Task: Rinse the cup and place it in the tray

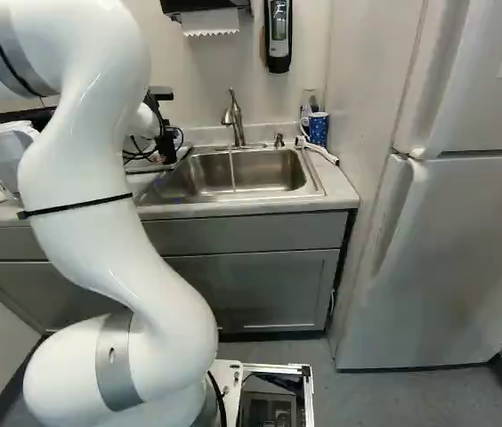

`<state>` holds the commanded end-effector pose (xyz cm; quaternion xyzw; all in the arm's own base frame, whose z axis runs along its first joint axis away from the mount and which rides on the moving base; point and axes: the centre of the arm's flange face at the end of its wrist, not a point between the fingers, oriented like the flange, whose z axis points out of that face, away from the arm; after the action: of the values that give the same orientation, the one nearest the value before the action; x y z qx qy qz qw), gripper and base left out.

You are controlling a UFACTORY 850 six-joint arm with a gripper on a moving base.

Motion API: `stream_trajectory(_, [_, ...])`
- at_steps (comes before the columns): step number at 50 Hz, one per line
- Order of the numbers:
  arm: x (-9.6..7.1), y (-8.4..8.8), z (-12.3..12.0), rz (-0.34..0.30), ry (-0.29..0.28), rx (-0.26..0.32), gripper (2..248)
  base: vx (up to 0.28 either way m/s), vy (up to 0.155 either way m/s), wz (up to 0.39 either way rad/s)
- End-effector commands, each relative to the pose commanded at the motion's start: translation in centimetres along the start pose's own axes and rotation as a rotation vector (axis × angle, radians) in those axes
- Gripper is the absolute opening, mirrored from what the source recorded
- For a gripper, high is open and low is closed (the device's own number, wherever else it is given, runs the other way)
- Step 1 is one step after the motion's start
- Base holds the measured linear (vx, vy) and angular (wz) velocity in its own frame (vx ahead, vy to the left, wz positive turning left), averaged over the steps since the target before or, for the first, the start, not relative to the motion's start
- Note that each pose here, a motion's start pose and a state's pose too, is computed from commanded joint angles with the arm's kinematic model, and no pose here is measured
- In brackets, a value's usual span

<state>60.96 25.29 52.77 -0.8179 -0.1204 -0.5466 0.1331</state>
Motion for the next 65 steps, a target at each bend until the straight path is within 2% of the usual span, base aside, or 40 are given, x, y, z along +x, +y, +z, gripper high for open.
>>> stream_trajectory(20, [0.0,0.0,0.0,0.0,0.0,0.0,122,0.0,0.0,0.0])
stream_trajectory(21, [0.0,0.0,0.0,0.0,0.0,0.0,134,0.0,0.0,0.0])
stream_trajectory(25, [0.0,0.0,0.0,0.0,0.0,0.0,134,0.0,0.0,0.0])
stream_trajectory(26, [0.0,0.0,0.0,0.0,0.0,0.0,166,0.0,0.0,0.0])
stream_trajectory(31, [0.0,0.0,0.0,0.0,0.0,0.0,166,0.0,0.0,0.0])
stream_trajectory(32, [0.0,0.0,0.0,0.0,0.0,0.0,201,0.0,0.0,0.0])
stream_trajectory(36, [0.0,0.0,0.0,0.0,0.0,0.0,201,0.0,0.0,0.0])
stream_trajectory(37, [0.0,0.0,0.0,0.0,0.0,0.0,236,0.0,0.0,0.0])
stream_trajectory(41, [0.0,0.0,0.0,0.0,0.0,0.0,236,0.0,0.0,0.0])
stream_trajectory(42, [0.1,0.0,0.0,0.0,0.001,0.0,247,0.0,0.0,0.0])
stream_trajectory(65, [2.2,-0.2,-1.2,0.0,0.04,0.004,247,0.0,0.0,0.0])
